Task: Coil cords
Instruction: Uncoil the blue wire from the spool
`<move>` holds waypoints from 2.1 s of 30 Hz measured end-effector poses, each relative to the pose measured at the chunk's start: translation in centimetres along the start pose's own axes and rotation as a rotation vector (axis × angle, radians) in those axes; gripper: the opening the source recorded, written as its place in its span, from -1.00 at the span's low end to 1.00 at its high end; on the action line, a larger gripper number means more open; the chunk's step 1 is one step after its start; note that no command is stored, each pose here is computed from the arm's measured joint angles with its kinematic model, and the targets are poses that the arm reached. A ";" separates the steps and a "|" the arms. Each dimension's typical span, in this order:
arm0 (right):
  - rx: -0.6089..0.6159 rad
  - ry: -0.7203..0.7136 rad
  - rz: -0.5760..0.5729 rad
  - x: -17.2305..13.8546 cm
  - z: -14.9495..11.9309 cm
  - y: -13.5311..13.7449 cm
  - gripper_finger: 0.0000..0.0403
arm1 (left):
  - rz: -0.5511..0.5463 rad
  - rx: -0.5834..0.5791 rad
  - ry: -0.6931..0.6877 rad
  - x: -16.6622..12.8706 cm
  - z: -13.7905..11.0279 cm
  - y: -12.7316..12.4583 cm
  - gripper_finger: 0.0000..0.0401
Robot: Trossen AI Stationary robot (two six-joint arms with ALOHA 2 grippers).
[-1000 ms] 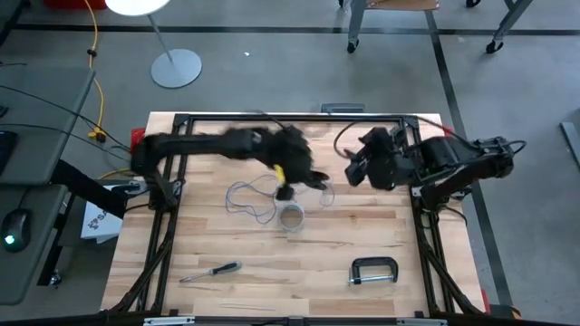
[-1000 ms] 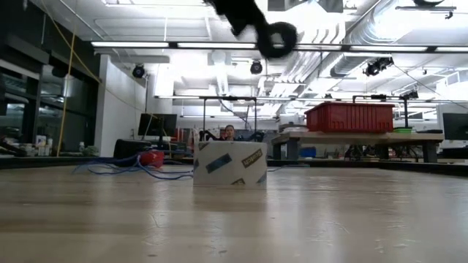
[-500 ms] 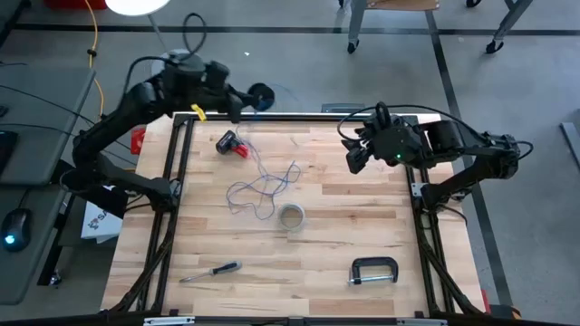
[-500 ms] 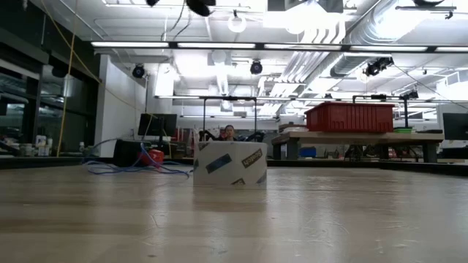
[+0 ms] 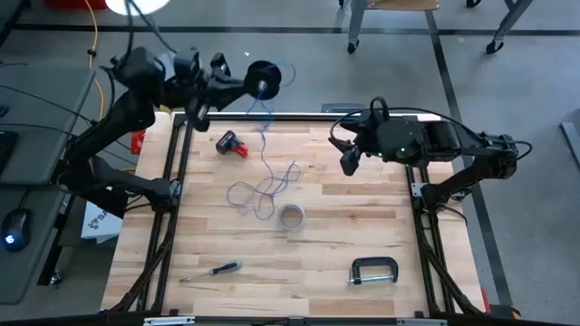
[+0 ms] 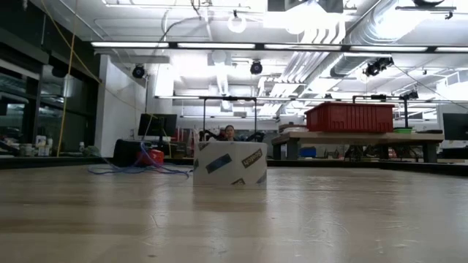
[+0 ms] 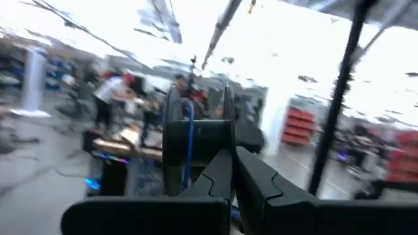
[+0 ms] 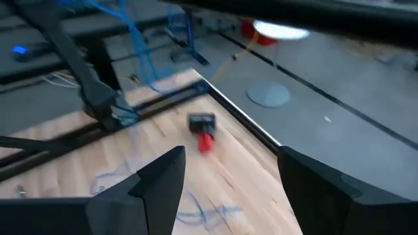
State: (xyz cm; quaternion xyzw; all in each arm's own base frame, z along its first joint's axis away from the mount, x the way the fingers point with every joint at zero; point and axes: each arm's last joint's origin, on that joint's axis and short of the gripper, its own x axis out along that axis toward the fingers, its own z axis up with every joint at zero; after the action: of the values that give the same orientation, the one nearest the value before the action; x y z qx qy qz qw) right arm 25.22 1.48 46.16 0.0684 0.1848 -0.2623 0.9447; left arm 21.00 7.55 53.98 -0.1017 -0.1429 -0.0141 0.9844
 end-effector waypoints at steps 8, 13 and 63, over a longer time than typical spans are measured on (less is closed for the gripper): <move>-0.055 -0.119 0.085 0.5 1.5 0.4 0.18 | -0.177 -0.048 -0.150 0.4 1.5 -0.6 -1.00; -0.062 -0.152 0.113 1.5 2.0 0.6 0.18 | -0.243 -0.077 -0.095 0.5 1.2 -0.7 -1.00; 0.034 -0.454 0.363 18.9 -0.7 8.7 0.18 | -0.139 -0.027 -0.369 0.2 3.0 -1.2 -1.00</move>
State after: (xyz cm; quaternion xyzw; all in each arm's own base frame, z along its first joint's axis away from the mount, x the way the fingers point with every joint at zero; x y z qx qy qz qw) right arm 44.56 0.12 38.55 0.0556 -0.0509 -0.1005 0.9921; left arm 20.23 6.95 57.10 -0.1055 -0.3272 -0.0649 0.9368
